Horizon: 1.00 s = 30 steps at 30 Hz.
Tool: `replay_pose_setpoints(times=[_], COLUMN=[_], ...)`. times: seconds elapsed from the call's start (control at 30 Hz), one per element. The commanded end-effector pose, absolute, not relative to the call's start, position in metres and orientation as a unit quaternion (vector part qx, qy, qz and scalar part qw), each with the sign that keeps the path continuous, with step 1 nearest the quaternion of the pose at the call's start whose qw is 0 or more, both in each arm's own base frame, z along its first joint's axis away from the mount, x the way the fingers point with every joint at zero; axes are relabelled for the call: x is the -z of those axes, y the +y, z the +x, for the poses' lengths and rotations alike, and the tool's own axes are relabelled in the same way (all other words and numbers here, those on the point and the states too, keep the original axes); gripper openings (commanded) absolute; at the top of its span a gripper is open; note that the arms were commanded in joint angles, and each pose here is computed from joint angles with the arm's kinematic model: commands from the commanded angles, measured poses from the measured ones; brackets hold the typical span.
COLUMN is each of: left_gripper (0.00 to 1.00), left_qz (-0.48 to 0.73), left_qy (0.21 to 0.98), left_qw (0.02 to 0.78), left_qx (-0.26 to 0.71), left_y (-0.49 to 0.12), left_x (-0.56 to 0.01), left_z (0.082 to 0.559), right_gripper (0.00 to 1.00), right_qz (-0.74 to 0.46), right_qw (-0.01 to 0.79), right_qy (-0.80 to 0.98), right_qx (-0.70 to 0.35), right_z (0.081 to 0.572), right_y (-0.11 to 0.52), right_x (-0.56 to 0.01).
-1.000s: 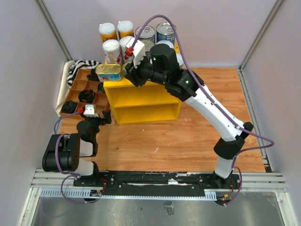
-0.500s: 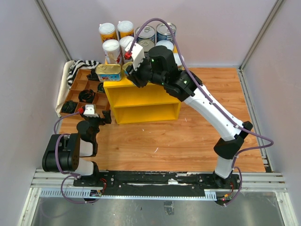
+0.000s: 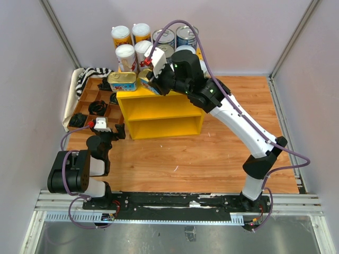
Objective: Place and organize the canned foods onto the counter
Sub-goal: Place the canned food on the counter, then adjust the canned food at the counter.
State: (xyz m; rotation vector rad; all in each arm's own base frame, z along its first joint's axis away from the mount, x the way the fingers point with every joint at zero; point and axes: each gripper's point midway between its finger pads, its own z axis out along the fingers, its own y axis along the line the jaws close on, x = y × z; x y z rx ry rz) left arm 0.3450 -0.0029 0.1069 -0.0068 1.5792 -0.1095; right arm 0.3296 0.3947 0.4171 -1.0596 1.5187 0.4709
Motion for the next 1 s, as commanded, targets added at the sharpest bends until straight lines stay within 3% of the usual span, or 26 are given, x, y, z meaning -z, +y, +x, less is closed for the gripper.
replay_pose_setpoints(times=[0.0, 0.1, 0.2, 0.33, 0.7, 0.97], left_gripper=[1.0, 1.0, 1.0, 1.0, 1.0, 1.0], left_qz=[0.006, 0.006, 0.006, 0.005, 0.006, 0.006], left_qy=[0.699, 0.699, 0.699, 0.699, 0.699, 0.699], left_qw=[0.714, 0.714, 0.714, 0.714, 0.714, 0.714], left_qx=[0.047, 0.047, 0.047, 0.047, 0.048, 0.048], left_y=[-0.004, -0.005, -0.005, -0.004, -0.005, -0.005], left_x=[-0.116, -0.116, -0.116, -0.116, -0.116, -0.116], left_z=[0.348, 0.349, 0.348, 0.349, 0.349, 0.349], right_gripper=[0.27, 0.28, 0.43, 0.54, 0.52, 0.57], right_qz=[-0.451, -0.452, -0.458, -0.471, -0.525, -0.578], right_qw=[0.583, 0.585, 0.587, 0.598, 0.607, 0.594], right_qy=[0.652, 0.648, 0.637, 0.615, 0.535, 0.48], right_qx=[-0.178, -0.183, -0.199, -0.206, -0.263, -0.287], right_z=[0.334, 0.332, 0.323, 0.312, 0.284, 0.277], right_y=[0.375, 0.375, 0.38, 0.393, 0.437, 0.465], right_x=[-0.422, -0.426, -0.435, -0.448, -0.466, -0.452])
